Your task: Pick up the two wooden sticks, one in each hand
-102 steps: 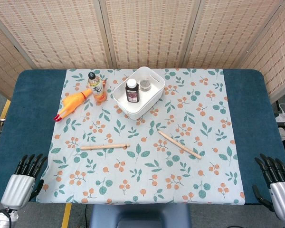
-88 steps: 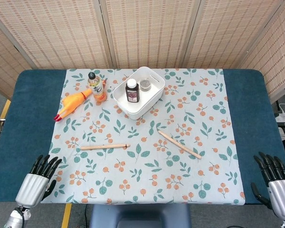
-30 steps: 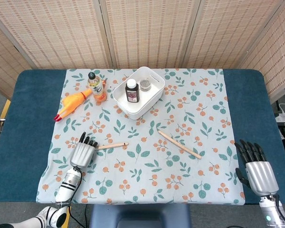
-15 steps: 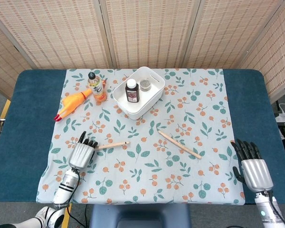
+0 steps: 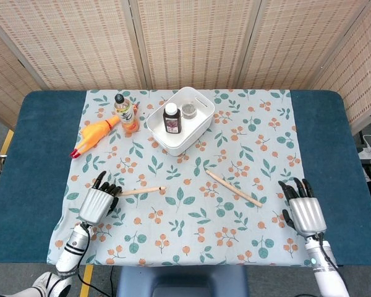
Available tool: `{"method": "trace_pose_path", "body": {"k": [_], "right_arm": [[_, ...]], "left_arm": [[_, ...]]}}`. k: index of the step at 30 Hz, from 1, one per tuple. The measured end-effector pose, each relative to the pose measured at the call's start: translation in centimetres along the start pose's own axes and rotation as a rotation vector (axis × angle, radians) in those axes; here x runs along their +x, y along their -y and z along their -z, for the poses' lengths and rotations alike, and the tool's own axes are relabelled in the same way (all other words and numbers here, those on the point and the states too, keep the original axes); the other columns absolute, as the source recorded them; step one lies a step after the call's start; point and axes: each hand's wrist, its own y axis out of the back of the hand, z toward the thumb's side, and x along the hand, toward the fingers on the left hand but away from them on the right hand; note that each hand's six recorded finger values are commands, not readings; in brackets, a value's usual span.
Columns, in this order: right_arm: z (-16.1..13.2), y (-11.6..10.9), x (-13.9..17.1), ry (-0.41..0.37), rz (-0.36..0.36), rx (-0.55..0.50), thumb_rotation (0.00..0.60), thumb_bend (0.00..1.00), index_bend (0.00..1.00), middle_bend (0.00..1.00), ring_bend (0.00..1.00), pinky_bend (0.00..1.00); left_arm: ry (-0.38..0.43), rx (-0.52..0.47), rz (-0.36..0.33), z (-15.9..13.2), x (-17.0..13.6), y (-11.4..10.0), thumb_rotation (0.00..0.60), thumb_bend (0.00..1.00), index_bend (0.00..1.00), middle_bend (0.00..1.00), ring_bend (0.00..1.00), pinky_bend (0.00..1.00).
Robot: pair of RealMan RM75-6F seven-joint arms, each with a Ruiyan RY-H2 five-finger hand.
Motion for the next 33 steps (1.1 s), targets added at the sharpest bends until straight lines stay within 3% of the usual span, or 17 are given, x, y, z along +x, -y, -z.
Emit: {"method": "trace_pose_path", "body": {"k": [13, 24, 33], "right_arm": [[-6.8, 2.4, -4.4, -0.019, -0.079, 0.063, 0.6, 0.36, 0.21, 0.3, 0.0, 0.0], [-8.6, 4.3, -6.6, 0.007, -0.128, 0.14, 0.6, 0.36, 0.27, 0.35, 0.03, 0.0], [-9.5, 4.8, -6.6, -0.005, -0.139, 0.168, 0.6, 0.36, 0.36, 0.4, 0.07, 0.0]], "left_arm": [[-0.011, -0.034, -0.006, 1.5, -0.5, -0.7, 0.6, 0.56, 0.8, 0.84, 0.46, 0.16], [-0.016, -0.035, -0.006, 2.2, -0.7, -0.7, 0.6, 0.56, 0.8, 0.84, 0.46, 0.16], [-0.007, -0.03, 0.007, 2.2, -0.8, -0.5, 0.6, 0.56, 0.81, 0.85, 0.46, 0.15]]}}
